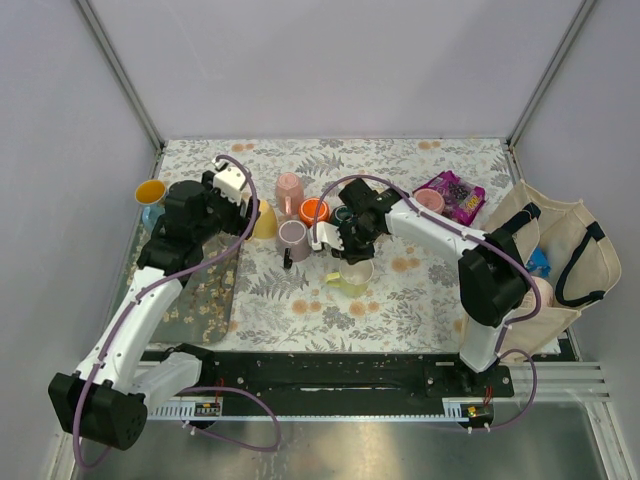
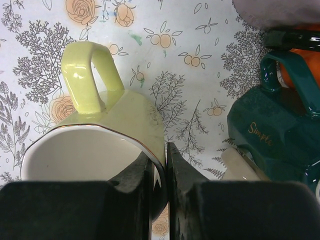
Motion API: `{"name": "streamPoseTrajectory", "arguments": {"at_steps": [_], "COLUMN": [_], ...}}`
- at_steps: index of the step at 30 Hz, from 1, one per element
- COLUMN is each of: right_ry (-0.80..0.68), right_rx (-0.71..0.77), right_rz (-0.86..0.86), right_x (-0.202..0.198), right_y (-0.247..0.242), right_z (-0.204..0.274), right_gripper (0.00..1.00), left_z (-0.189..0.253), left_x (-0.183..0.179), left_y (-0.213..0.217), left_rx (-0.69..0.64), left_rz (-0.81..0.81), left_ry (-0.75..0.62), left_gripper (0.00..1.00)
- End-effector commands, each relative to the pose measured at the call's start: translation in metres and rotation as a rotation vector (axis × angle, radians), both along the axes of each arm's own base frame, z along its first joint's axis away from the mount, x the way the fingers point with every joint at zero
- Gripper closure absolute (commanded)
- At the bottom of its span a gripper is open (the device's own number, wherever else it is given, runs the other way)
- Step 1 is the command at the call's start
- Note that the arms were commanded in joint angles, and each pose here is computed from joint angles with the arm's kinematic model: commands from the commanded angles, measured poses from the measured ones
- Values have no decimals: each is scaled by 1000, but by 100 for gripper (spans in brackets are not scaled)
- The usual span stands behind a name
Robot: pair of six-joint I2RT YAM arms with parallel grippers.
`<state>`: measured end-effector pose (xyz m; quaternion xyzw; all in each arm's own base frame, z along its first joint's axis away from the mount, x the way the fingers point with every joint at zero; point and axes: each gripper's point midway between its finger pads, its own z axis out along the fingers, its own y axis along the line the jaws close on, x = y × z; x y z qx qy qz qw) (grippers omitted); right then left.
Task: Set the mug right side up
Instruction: Place the cup at the center of the board.
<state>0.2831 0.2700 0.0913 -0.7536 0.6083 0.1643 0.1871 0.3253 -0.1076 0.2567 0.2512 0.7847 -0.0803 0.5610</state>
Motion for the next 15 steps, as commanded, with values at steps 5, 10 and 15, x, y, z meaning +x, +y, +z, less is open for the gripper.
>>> {"name": "streamPoseTrajectory", "arguments": {"at_steps": [5, 10, 15], "right_ry": [-63, -58, -50], "right_rx": [38, 23, 19], "right_rz": [13, 4, 0], "right_x": [13, 14, 13], "right_y": [13, 11, 10], "right_z": [13, 8, 6], "right_gripper": [93, 89, 85], "left_z": [39, 36, 34], "left_x": [10, -2, -11], "left_y": [-7, -26, -37], "left_rx": [-4, -44, -48], "left_rz": [-40, -150, -224], "left_ry": [-81, -43, -19], "left_gripper": [20, 21, 21]}}
